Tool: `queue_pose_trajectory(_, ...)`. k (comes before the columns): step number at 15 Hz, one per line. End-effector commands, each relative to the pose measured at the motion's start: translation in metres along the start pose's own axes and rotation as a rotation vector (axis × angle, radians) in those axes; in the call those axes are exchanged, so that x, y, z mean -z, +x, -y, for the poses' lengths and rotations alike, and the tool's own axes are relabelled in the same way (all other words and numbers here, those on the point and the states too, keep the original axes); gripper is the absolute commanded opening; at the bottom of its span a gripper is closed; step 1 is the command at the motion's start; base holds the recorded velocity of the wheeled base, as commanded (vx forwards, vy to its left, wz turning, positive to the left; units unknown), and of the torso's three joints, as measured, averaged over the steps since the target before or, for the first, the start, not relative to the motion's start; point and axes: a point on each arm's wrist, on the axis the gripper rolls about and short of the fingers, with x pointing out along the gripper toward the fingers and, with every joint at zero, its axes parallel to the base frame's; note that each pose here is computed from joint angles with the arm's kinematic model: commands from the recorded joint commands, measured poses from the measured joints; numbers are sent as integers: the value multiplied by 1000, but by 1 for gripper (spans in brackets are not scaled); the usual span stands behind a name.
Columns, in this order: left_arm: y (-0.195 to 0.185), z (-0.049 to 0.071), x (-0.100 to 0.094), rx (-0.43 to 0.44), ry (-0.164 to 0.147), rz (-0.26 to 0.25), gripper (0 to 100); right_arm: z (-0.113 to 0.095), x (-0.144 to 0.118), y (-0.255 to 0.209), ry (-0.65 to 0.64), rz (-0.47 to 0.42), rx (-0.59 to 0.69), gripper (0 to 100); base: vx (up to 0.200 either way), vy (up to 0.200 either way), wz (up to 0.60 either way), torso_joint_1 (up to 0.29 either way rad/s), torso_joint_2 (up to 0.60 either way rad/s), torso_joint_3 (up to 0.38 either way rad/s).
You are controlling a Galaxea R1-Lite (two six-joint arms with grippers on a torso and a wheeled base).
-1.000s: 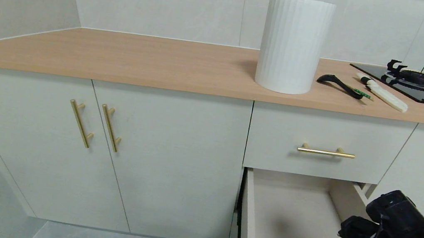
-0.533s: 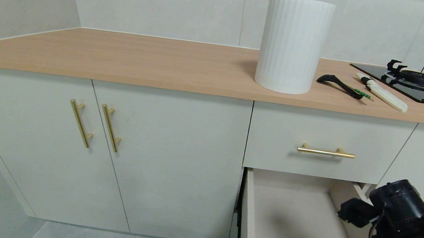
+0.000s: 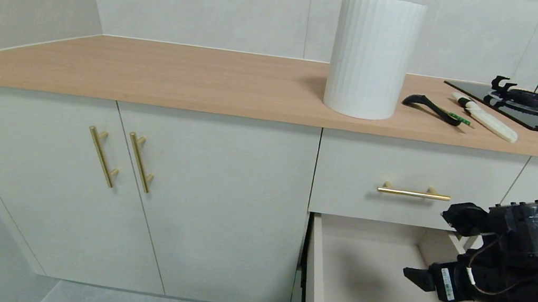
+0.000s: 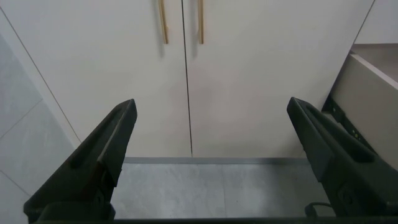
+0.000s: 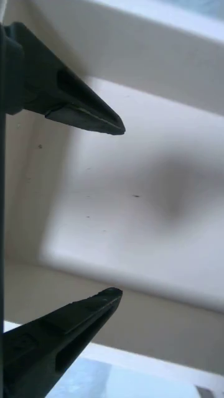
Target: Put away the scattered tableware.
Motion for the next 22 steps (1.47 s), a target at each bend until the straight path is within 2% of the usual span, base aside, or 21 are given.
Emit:
queue_pose_trajectory(1,0,0,0,-1,0,0,100,1,-3,-3,8,44,3,100,0,0,0,0,0,0)
queue_pose_trajectory(8,0,0,0,-1,0,0,100,4,-12,-12,28,162,69,100,0,0,0,7,-31,-24)
queue_pose_trajectory(11,0,0,0,-1,0,0,100,4,-13,-16,27,173,77,100,0,0,0,61,-232,-258)
queue_pose_trajectory(22,0,0,0,-1,0,0,100,5,-13,-17,26,179,82,100,0,0,0,184,-490,-289)
